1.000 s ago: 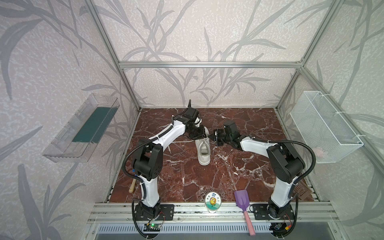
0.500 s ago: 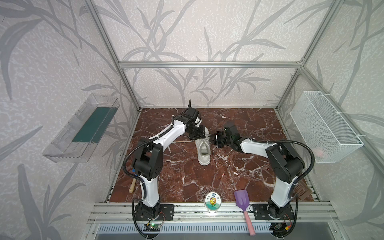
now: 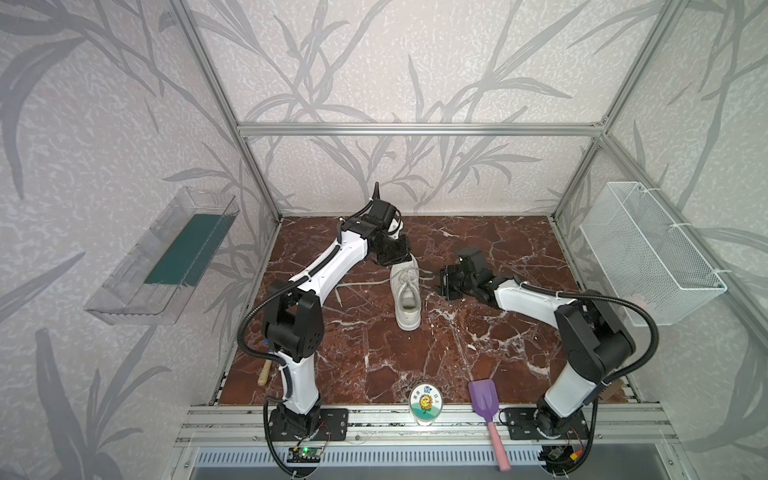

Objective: Tie the shoes

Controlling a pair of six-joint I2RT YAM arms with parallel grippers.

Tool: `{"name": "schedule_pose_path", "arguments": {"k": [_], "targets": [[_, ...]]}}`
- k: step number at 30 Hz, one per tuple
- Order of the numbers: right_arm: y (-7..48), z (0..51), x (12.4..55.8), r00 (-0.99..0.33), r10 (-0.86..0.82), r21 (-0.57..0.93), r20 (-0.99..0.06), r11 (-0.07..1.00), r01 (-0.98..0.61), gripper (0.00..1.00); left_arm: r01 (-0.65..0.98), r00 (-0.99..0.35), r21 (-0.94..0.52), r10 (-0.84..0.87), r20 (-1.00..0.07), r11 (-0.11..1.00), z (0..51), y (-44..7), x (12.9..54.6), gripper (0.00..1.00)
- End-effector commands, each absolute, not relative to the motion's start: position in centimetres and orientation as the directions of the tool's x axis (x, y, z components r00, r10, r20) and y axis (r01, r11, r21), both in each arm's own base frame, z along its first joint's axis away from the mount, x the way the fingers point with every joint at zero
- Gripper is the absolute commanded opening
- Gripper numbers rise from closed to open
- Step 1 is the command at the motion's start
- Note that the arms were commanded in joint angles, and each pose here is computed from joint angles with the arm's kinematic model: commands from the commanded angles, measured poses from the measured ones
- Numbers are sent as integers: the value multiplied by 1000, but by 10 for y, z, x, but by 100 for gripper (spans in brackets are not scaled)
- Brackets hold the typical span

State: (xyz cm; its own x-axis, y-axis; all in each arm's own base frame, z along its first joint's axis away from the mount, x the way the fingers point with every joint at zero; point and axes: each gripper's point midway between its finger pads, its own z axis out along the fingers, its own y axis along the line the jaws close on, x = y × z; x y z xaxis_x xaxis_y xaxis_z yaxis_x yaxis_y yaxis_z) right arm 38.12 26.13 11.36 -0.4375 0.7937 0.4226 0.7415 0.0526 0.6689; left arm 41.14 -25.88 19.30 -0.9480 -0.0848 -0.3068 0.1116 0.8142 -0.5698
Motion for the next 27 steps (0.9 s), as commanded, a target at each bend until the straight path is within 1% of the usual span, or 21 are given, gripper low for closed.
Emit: {"name": "schedule_pose_path", "arguments": {"k": [1,4,8,12,15,17,20,23,24,27], "targets": [[228,133,384,-526,833,720,171,259,644,38,153,-928,-584,-88,-362,797,230,-256,411,0],[219,153,395,-623,781,772,-45,423,474,39,163,-921,-609,-102,-376,776,243,-259,414,0],[221,181,404,-704,638,770,-311,604,207,39,174,-911,-635,-122,-394,752,258,-263,419,0],[239,208,407,-729,441,698,-523,713,-69,39,181,-906,-659,-137,-401,730,270,-265,421,0],[265,223,403,-709,254,590,-657,760,-274,39,183,-903,-669,-146,-404,721,276,-265,422,0],[286,229,400,-683,142,530,-717,747,-402,39,184,-902,-671,-148,-405,719,277,-265,422,0],[309,233,401,-661,61,501,-748,706,-501,39,182,-902,-672,-151,-405,717,279,-264,422,0],[324,239,405,-642,30,493,-766,669,-557,40,183,-900,-671,-152,-409,718,281,-263,421,0],[329,227,409,-658,13,495,-753,670,-554,40,182,-901,-670,-152,-408,720,281,-263,420,0],[335,221,416,-669,2,500,-743,667,-553,40,182,-898,-668,-156,-412,721,283,-260,419,0]]}}
